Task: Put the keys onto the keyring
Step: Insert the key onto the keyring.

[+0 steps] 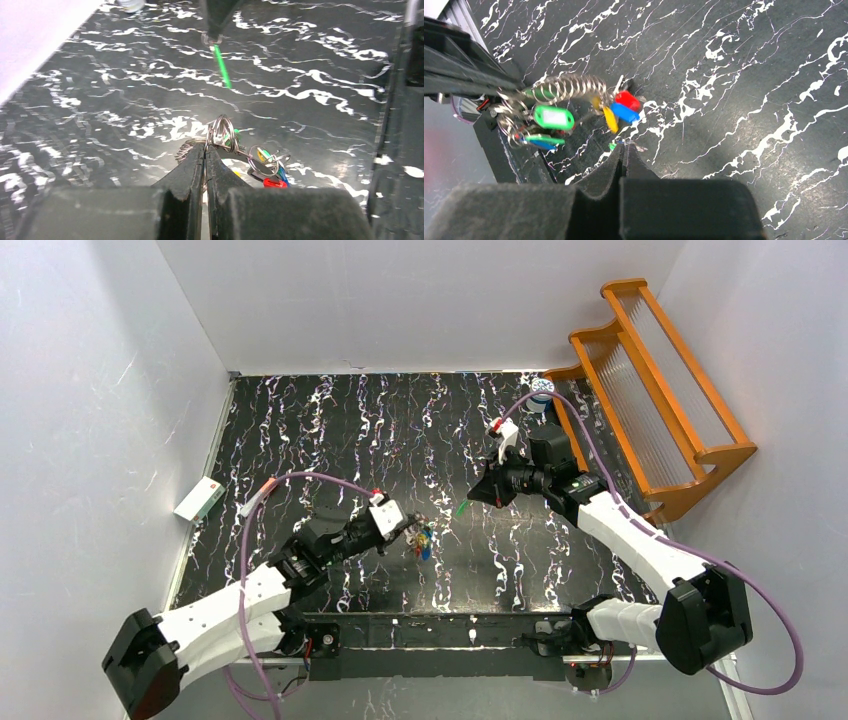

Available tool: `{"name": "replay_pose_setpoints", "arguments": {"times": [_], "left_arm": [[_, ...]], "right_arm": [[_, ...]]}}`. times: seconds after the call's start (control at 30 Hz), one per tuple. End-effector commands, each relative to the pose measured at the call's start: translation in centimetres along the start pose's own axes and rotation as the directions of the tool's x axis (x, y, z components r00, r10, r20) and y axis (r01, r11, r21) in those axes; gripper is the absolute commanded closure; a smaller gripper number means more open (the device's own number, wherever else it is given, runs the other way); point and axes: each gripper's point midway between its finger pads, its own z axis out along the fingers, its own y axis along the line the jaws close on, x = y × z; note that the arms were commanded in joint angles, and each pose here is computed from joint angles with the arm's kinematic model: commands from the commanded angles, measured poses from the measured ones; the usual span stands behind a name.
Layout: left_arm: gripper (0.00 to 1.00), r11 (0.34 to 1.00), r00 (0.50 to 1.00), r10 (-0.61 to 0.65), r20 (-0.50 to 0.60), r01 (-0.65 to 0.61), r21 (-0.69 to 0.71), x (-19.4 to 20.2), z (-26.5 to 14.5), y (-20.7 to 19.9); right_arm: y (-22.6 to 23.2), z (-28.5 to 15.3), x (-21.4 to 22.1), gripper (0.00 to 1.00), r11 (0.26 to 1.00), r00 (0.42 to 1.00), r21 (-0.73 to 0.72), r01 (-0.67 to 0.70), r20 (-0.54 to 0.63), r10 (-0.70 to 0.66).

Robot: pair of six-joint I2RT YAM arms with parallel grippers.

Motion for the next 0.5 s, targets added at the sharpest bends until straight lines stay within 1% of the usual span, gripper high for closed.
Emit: {"name": "replay_pose_setpoints", "arguments": {"times": [0.0, 0.13, 0.17, 0.23, 0.37, 0.47], "left_arm": [[1.00, 0.974, 0.982, 0.165, -0.090, -0.177, -0.144, -1.9, -2.0, 3.7], [1.00, 0.945, 0.955, 0.226, -0.193, -0.263, -0.195, -1.3, -3.4, 5.4], [1.00, 0.933, 0.948, 0.228, -0.224, -0.278, -0.227, -1.0, -3.8, 6.1], [1.00, 0.926, 0.938, 0.235, -0.254, -0.296, -0.233, -0.2, -3.8, 6.4], [1.00, 0.942, 0.940, 0.232, -0.250, -0.281, -0.183, 1.7, -2.5, 5.4], [1.00, 0.964, 0.954, 0.233, -0.190, -0.252, -0.081, 2.8, -0.9, 3.2]], "right_arm": [[0.6, -0.1, -2.7, 0.99, 0.997, 0.996, -0.025, 0.066, 0.064, -0.065], [0.5, 0.2, -2.3, 0.99, 0.998, 0.997, -0.036, 0.059, 0.058, -0.057], [0.6, 0.2, -2.3, 0.99, 0.998, 0.997, -0.040, 0.058, 0.058, -0.055], [0.6, 0.4, -1.8, 0.99, 0.997, 0.997, -0.048, 0.054, 0.051, -0.051], [0.6, 0.4, -1.0, 0.99, 0.997, 0.998, -0.055, 0.048, 0.042, -0.046], [0.7, 0.2, -0.6, 0.99, 0.997, 0.998, -0.055, 0.051, 0.041, -0.048]]}}
